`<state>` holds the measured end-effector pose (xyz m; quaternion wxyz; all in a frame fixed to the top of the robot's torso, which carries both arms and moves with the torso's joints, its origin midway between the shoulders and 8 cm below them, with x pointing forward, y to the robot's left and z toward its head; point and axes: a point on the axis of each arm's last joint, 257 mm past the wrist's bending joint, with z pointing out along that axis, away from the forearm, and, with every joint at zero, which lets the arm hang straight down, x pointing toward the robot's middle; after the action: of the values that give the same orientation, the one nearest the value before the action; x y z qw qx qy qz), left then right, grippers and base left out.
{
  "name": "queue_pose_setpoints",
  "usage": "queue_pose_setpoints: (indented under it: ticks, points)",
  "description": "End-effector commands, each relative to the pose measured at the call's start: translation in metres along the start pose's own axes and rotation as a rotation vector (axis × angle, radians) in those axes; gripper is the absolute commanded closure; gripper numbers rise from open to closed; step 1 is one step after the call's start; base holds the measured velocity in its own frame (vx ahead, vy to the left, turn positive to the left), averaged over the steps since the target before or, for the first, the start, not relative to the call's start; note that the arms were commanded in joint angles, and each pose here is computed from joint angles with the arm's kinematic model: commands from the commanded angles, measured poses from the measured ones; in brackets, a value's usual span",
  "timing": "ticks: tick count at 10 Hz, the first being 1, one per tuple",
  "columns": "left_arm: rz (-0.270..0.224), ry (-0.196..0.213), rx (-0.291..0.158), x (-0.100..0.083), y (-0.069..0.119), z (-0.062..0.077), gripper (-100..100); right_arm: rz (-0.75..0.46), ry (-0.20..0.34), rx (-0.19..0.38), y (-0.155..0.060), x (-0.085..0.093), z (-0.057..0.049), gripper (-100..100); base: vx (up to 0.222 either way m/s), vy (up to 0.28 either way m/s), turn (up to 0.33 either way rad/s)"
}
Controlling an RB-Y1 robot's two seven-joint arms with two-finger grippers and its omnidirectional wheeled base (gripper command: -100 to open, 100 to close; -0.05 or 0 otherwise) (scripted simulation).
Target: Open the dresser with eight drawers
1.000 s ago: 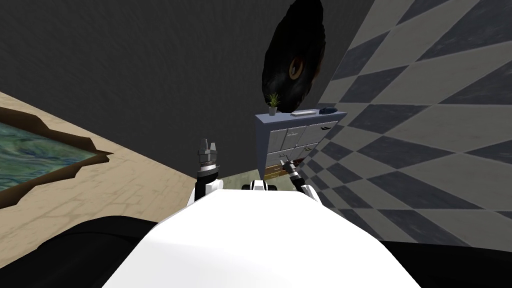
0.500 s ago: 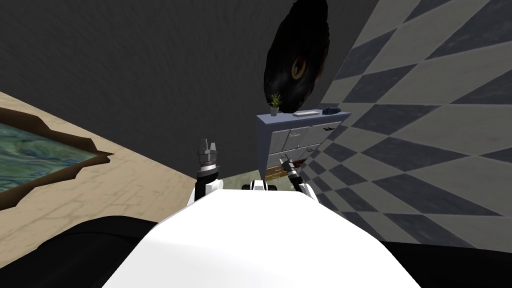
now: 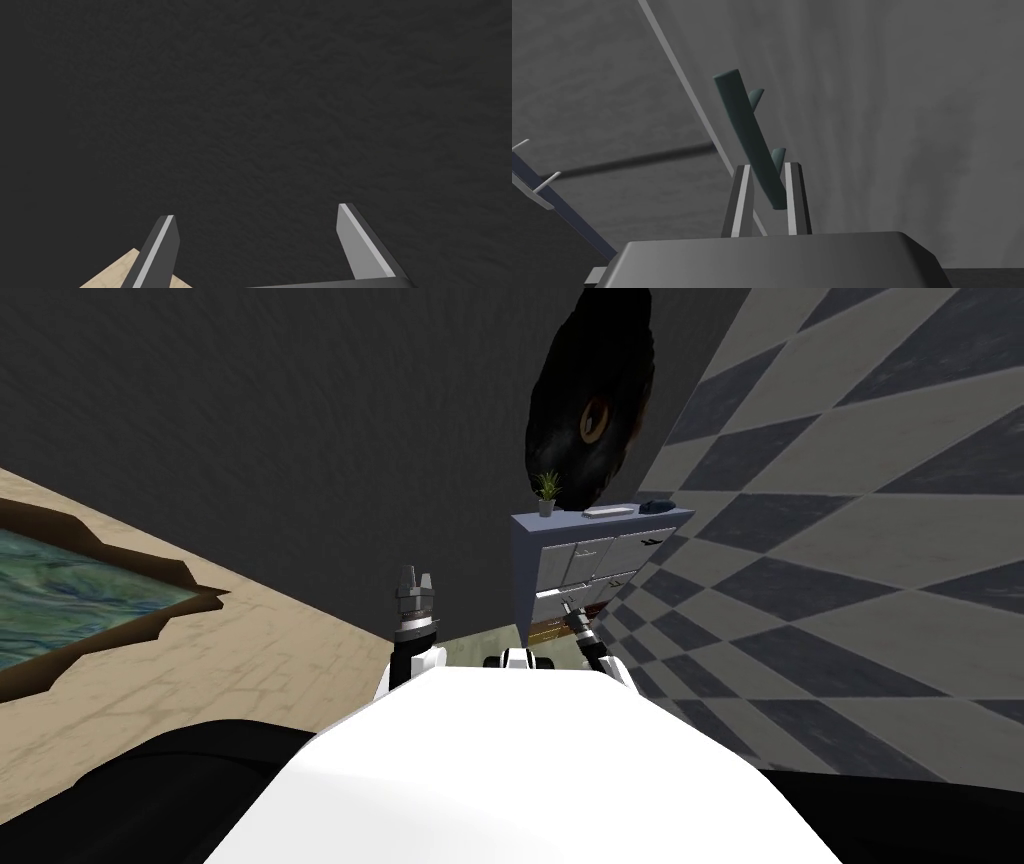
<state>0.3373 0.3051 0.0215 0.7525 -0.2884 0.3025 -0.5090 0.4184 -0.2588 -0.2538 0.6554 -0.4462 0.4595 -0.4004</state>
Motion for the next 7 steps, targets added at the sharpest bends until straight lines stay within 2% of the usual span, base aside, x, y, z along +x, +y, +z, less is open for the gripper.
queue_pose_setpoints:
  ticks: [1,3,6,7]
  points:
    - [0.000,0.000,0.000,0.000,0.000,0.000,0,0.004,-0.005,-0.001,-0.006,0.003,0.001,100,-0.209,-0.037,-0.011]
    - [0.000,0.000,0.000,0.000,0.000,0.000,0,0.005,-0.001,-0.012,-0.001,0.004,-0.004,100,-0.105,-0.020,-0.013]
    - [0.000,0.000,0.000,0.000,0.000,0.000,0,0.006,-0.013,-0.007,-0.006,0.002,-0.005,100,-0.204,-0.048,-0.028]
    - [0.000,0.000,0.000,0.000,0.000,0.000,0,0.005,-0.001,-0.017,-0.013,0.012,0.001,-100,-0.121,0.002,0.036]
